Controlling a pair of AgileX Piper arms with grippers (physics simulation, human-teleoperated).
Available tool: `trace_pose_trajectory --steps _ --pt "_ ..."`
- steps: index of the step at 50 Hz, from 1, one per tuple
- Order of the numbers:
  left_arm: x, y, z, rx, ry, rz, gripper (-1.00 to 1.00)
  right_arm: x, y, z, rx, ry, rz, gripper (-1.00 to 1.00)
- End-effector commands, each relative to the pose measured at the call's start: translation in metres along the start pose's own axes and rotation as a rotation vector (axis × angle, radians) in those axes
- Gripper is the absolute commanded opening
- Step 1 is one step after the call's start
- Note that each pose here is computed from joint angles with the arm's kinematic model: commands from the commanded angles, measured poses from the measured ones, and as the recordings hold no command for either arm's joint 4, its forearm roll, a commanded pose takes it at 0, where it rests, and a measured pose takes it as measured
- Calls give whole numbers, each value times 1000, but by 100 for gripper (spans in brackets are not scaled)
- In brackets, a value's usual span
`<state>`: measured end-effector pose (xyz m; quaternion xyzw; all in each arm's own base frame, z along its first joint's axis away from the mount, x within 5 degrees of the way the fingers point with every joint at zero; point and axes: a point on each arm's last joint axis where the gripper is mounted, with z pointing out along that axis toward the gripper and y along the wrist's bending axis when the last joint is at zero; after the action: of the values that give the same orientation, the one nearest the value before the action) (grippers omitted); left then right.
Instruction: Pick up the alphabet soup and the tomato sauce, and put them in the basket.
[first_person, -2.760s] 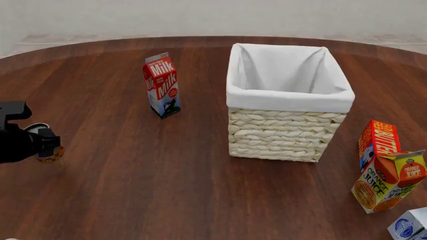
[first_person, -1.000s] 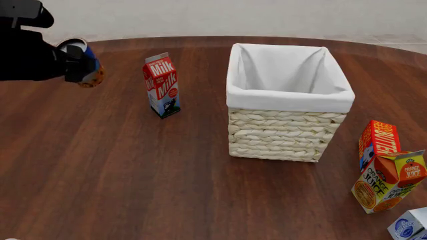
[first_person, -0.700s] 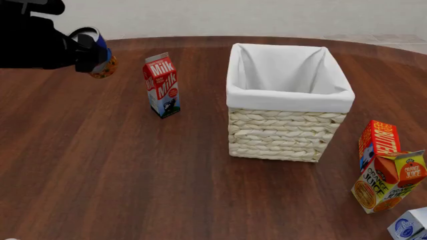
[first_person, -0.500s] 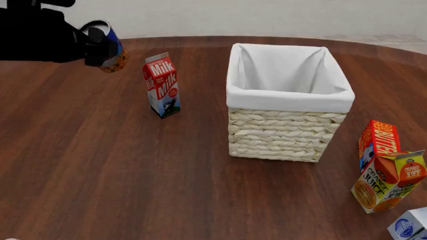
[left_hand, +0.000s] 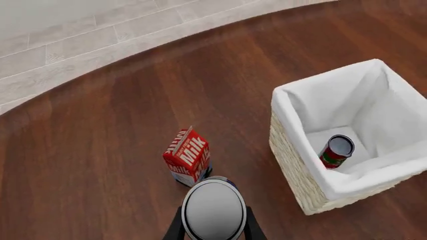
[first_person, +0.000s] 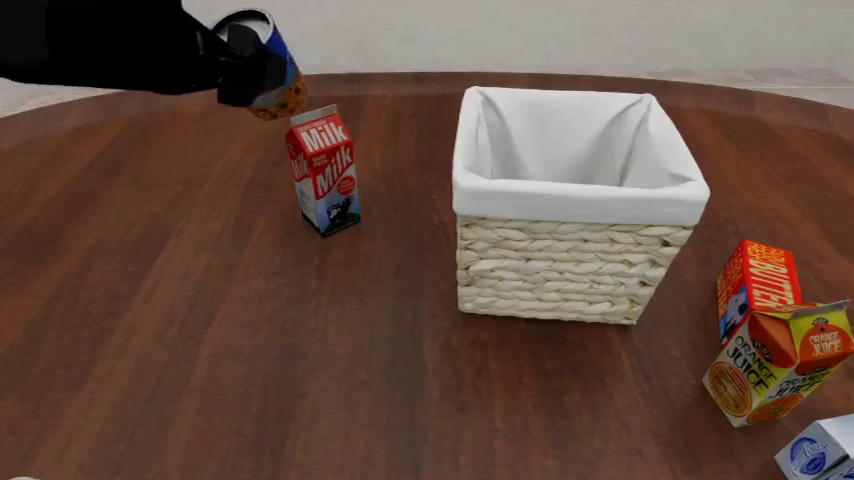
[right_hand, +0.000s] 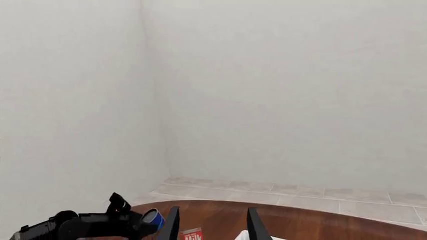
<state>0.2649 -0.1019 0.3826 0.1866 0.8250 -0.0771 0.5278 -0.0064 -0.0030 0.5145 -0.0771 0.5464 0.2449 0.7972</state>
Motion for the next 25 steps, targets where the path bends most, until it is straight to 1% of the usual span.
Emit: trace_pose_trajectory --steps 1,8,19,20,25 --pt "-13 -15 4 46 -33 42 -100 0 0 0 -4 -4 2 100" --pt "-18 -22 8 68 -40 54 -100 1 0 0 -8 -1 6 100" --pt "-20 -32 17 94 -40 76 -100 0 0 -1 -10 -1 8 100" --pt "-21 -34 18 101 -43 87 -100 0 0 -1 -10 -2 8 100" --pt "-25 -40 22 117 -47 95 -100 0 0 -1 -12 -1 9 100"
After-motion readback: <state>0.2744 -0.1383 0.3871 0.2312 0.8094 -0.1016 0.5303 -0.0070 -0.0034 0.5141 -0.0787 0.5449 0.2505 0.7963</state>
